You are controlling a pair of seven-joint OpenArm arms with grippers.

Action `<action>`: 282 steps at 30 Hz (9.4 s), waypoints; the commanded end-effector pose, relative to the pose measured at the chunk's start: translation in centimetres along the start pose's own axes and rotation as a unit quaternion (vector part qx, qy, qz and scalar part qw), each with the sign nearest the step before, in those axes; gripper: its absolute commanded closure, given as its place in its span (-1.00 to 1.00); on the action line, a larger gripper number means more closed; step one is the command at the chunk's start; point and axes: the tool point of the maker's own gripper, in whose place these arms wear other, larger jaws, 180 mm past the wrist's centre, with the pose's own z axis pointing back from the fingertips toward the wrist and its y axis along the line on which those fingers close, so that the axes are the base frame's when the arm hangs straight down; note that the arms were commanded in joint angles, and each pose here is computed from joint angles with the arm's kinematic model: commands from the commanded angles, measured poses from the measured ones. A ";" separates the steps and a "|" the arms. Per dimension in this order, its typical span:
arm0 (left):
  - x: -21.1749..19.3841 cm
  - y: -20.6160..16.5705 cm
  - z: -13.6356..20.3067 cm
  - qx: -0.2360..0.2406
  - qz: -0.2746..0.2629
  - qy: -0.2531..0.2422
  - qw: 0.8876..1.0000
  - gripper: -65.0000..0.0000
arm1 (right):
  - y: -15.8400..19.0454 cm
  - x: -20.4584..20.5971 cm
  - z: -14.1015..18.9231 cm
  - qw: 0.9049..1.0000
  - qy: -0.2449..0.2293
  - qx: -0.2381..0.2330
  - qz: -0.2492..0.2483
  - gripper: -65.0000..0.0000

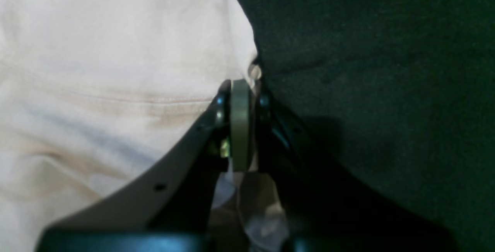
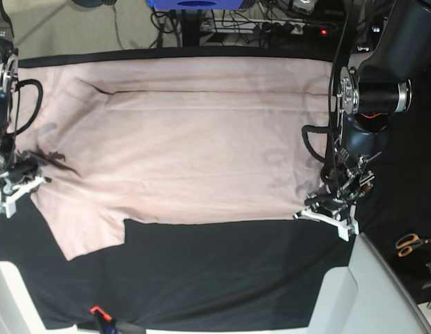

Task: Fold the T-shirt properly
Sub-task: 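Pinch the hem corners with the left and right grippers, then lift the hem with both grippers and fold it toward the collar fold, then drag the folded pink strip toward the robot with both grippers, then hold both strip ends and straighten the strip with both grippers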

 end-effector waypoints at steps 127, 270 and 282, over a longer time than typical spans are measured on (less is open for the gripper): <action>-4.8 1.2 11.1 -0.046 -0.126 0.043 0.990 1.00 | 3.8 5.3 -2.0 0.987 -0.062 -0.004 0.150 0.93; -9.0 1.4 16.4 -0.016 -0.289 0.081 0.954 1.00 | 0.9 -6.6 9.8 0.976 0.114 -0.081 0.167 1.00; -9.4 2.1 16.3 -0.009 -0.289 0.089 0.953 1.00 | 0.9 -6.9 9.7 0.976 0.116 -0.080 0.166 1.00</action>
